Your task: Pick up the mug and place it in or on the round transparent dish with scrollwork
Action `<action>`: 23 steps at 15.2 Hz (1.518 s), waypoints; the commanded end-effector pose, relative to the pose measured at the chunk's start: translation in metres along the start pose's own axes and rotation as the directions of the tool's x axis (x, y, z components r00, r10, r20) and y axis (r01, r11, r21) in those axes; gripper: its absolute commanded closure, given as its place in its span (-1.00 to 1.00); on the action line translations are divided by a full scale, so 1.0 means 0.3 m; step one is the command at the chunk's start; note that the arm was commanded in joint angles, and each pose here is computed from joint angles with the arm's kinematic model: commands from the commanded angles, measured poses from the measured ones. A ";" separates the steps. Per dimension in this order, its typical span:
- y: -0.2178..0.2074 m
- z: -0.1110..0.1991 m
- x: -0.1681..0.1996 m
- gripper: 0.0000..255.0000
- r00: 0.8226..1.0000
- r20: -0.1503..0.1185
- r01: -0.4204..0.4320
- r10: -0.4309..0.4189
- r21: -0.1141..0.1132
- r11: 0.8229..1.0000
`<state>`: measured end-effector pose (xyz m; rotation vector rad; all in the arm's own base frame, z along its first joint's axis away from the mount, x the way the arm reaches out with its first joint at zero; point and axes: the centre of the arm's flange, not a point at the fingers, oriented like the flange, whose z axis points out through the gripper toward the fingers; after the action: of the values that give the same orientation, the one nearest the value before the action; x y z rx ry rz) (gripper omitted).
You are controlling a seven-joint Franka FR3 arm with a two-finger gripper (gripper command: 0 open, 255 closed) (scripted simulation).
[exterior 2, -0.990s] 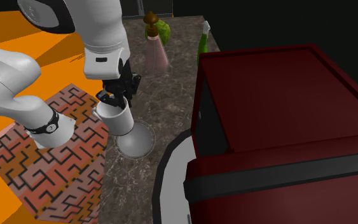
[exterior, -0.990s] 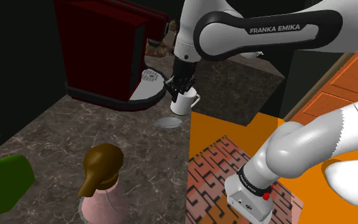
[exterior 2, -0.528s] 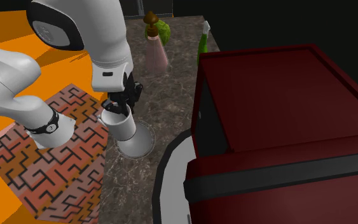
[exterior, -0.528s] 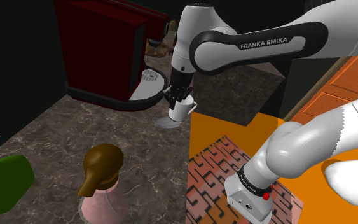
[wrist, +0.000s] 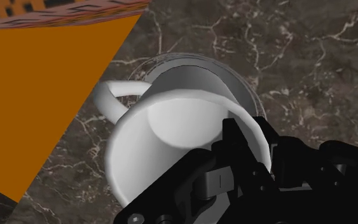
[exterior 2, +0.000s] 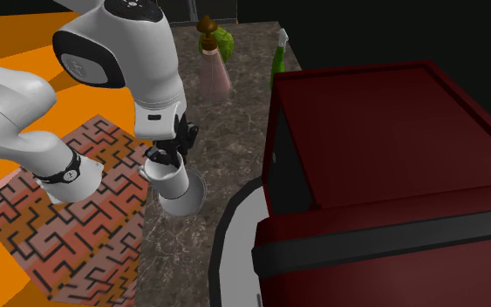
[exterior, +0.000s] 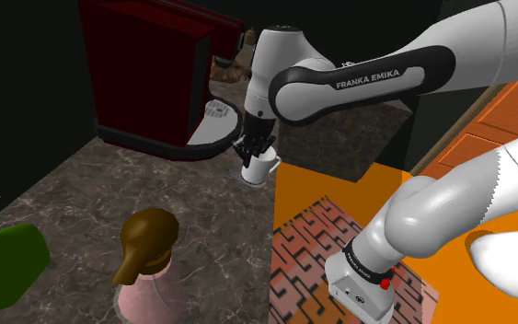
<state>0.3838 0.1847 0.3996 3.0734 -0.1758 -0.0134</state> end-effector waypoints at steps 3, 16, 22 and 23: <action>0.000 0.003 0.001 1.00 1.000 -0.001 0.000 0.000 0.000 1.000; 0.000 -0.164 0.001 -1.00 1.000 -0.001 0.000 0.000 0.000 1.000; 0.000 -0.164 0.001 -1.00 1.000 -0.001 0.000 0.000 0.000 1.000; 0.000 -0.164 0.001 -1.00 1.000 -0.001 0.000 0.000 0.000 1.000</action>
<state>0.3847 0.1878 0.4485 3.0736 -0.1758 -0.0125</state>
